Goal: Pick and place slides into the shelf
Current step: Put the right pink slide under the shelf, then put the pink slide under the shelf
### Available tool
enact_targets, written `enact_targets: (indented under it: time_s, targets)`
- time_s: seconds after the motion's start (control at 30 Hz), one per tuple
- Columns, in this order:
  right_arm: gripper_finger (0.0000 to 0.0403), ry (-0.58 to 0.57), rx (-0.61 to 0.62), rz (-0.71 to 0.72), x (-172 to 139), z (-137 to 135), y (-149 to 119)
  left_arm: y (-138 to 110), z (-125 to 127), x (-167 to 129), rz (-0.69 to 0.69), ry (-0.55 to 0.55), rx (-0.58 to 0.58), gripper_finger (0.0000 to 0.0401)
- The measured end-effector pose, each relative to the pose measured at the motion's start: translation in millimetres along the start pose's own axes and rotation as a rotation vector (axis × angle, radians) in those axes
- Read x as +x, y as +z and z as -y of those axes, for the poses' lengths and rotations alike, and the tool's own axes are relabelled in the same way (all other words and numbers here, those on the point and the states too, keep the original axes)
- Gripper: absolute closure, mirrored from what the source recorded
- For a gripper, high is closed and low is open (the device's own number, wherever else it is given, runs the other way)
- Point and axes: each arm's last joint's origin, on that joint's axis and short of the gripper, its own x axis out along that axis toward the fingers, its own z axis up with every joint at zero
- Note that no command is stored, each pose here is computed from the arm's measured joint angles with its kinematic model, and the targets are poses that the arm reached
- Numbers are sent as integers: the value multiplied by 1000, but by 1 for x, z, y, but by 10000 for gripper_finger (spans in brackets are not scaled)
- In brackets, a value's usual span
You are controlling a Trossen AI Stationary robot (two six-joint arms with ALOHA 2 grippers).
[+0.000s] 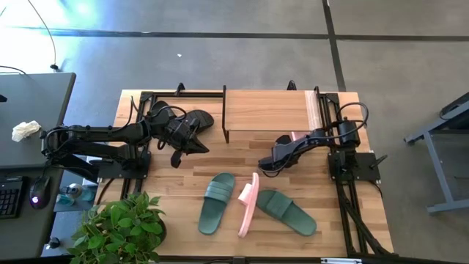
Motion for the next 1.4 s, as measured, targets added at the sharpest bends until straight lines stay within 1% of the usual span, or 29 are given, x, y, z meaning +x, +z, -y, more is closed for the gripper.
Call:
enact_targets:
  time_s: [0.53, 0.93, 1.1, 1.2, 1.4]
  targets:
    - [308, -4, -32, 35, -6, -1, -7, 0, 0, 0, -1, -1, 0, 400]
    - [308, 11, -22, 56, -8, 1, -5, 0, 0, 0, -2, -3, -1, 400]
    - [307, 23, -13, 60, -8, -1, -5, 0, 1, 0, -6, -25, -2, 400]
    - [295, 24, -12, 61, -9, -1, -5, 0, 1, 0, -7, -28, -2, 400]
    - [255, 21, -13, 62, -9, 0, -5, 0, 1, 0, -7, -28, -3, 400]
